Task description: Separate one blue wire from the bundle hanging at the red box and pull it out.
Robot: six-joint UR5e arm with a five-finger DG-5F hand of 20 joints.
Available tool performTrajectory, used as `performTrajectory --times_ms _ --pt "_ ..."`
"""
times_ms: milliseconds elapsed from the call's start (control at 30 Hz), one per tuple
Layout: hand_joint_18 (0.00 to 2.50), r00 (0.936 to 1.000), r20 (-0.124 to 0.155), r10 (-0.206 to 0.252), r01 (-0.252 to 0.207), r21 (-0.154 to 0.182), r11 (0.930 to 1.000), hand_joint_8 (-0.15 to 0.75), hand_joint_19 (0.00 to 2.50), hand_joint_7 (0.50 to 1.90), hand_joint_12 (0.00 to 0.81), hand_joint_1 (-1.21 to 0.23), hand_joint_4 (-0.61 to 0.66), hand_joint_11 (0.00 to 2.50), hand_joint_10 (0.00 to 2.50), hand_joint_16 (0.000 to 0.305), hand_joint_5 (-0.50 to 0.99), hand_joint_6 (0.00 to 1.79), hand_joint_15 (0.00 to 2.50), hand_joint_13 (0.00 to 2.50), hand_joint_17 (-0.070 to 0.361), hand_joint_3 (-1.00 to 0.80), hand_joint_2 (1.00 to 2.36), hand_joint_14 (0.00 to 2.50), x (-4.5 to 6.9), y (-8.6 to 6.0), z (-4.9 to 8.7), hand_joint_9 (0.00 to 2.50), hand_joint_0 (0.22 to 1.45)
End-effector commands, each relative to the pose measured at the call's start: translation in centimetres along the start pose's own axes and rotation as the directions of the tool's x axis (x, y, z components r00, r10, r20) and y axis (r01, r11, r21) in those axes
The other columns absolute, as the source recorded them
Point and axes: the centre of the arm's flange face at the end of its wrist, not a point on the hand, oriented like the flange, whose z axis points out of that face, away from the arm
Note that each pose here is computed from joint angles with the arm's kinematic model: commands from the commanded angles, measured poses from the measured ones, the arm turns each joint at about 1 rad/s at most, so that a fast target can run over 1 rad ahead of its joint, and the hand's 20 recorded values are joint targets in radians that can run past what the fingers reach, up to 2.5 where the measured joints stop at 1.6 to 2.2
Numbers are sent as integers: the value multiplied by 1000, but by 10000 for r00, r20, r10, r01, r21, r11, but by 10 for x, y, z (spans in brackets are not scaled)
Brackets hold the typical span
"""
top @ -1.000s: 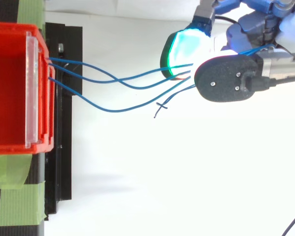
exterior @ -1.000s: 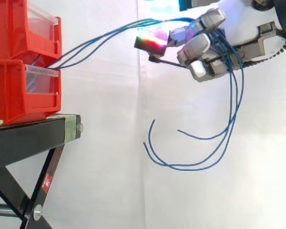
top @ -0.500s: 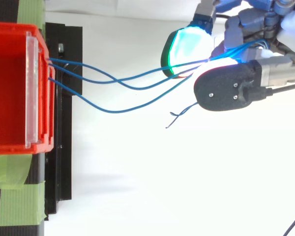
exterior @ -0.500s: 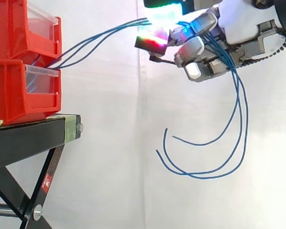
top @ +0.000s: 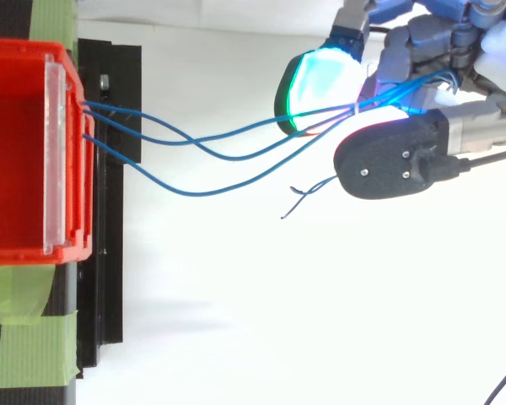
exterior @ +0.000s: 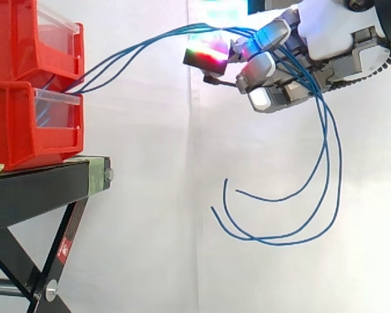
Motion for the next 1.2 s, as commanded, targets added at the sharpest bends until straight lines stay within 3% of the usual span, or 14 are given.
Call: performTrajectory --times_ms 0,233,400,767,1167 --pt "808 10000 -1 0 0 -1 10000 343 850 903 458 -917 253 1447 1246 62 -258 873 1528 710 139 -458 1003 626 0 0 0 632 506" --pt "858 10000 -1 0 0 -1 10000 341 886 883 460 -812 227 1431 1264 58 -233 879 1484 778 131 -407 1007 668 0 1 0 759 524" --pt "868 10000 0 -10 10 10 10000 317 885 887 432 -749 207 1448 1226 52 -224 894 1509 808 118 -307 1015 606 0 0 0 796 619" --pt "889 10000 2 -31 31 32 10000 316 874 846 431 -789 192 1408 1312 52 -224 911 1511 824 116 -242 1017 600 0 -1 0 799 674" --pt "854 10000 -1 0 0 -1 10000 320 764 882 432 -965 258 1436 1272 55 -269 911 1614 757 124 -173 1020 467 0 1 0 612 712"
